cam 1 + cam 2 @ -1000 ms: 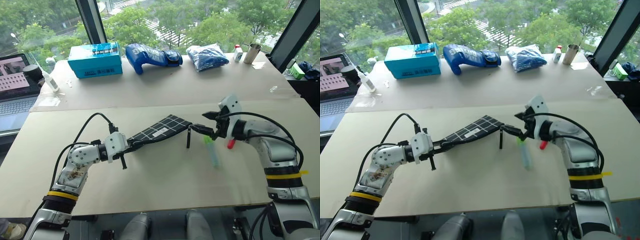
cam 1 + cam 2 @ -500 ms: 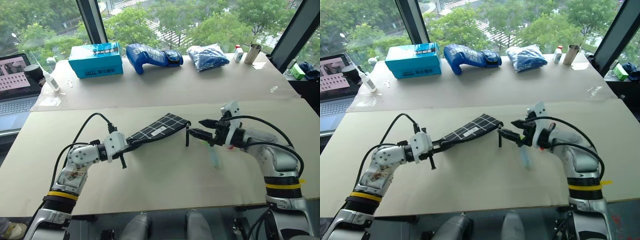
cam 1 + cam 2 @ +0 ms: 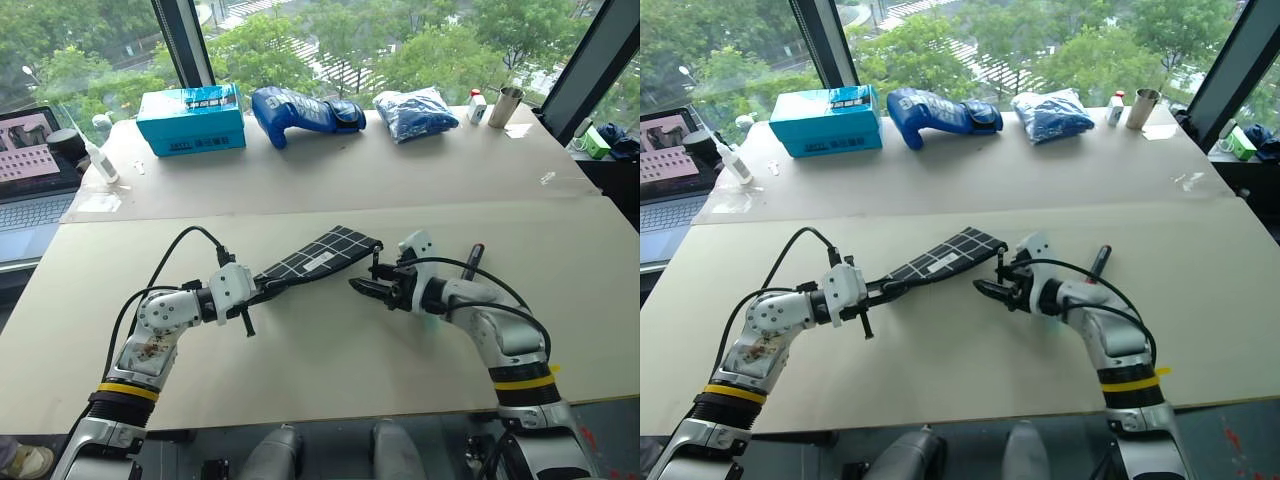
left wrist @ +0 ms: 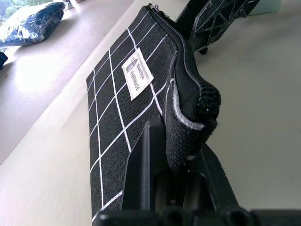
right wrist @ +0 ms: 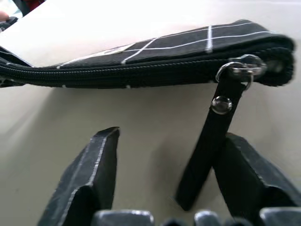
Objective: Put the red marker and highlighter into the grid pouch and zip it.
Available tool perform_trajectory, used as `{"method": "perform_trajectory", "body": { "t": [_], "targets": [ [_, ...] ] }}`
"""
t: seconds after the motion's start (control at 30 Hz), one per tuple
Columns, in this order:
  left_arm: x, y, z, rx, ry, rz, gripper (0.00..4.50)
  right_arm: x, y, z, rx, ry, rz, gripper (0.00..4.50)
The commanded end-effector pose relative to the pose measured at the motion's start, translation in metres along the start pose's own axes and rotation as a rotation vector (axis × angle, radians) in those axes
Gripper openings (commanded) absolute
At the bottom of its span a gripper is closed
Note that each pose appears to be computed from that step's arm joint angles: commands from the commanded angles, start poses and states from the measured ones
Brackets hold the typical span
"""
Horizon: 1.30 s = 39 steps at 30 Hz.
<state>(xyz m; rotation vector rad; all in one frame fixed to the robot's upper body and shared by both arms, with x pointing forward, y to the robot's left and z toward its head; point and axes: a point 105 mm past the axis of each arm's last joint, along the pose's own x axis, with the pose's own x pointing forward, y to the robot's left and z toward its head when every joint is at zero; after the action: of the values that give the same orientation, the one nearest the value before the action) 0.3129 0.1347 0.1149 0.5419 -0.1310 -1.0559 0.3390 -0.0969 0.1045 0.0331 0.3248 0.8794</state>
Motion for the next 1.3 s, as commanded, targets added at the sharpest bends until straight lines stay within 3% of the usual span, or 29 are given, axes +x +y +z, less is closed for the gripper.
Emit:
{"method": "perform_trajectory", "body": {
  "t": [0.03, 0.2, 0.3, 0.43, 0.6, 0.67, 0.83, 1.03, 1.3],
  "targets": [
    [-0.001, 0.007, 0.009, 0.031, -0.023, 0.032, 0.00, 0.000, 0.011, 0.015, -0.060, -0.042, 0.045, 1.72],
    [0.000, 0.007, 0.010, 0.032, -0.025, 0.037, 0.00, 0.002, 0.025, 0.014, -0.100, -0.029, 0.111, 0.10],
    [0.001, 0.006, 0.010, 0.030, -0.029, 0.038, 0.00, 0.006, 0.034, 0.013, -0.128, -0.012, 0.145, 0.02],
    [0.003, 0.005, 0.011, 0.027, -0.035, 0.041, 0.00, 0.012, 0.025, 0.012, -0.134, 0.017, 0.083, 0.02],
    [0.001, 0.006, 0.011, 0.029, -0.032, 0.045, 0.00, -0.005, 0.022, 0.022, -0.126, -0.025, 0.117, 0.02],
    [-0.001, 0.007, 0.010, 0.030, -0.026, 0.049, 0.00, -0.015, 0.005, 0.026, -0.115, -0.058, 0.053, 0.02],
    [-0.003, 0.008, 0.010, 0.028, -0.022, 0.056, 0.00, -0.031, 0.005, 0.021, -0.115, -0.050, 0.048, 1.55],
    [0.000, 0.009, 0.010, 0.021, -0.030, 0.055, 0.00, -0.029, -0.019, 0.010, -0.036, -0.020, -0.102, 3.60],
    [0.003, 0.009, 0.012, 0.019, -0.041, 0.053, 0.00, -0.009, -0.031, 0.020, 0.037, -0.069, -0.156, 3.60]
  ]
}}
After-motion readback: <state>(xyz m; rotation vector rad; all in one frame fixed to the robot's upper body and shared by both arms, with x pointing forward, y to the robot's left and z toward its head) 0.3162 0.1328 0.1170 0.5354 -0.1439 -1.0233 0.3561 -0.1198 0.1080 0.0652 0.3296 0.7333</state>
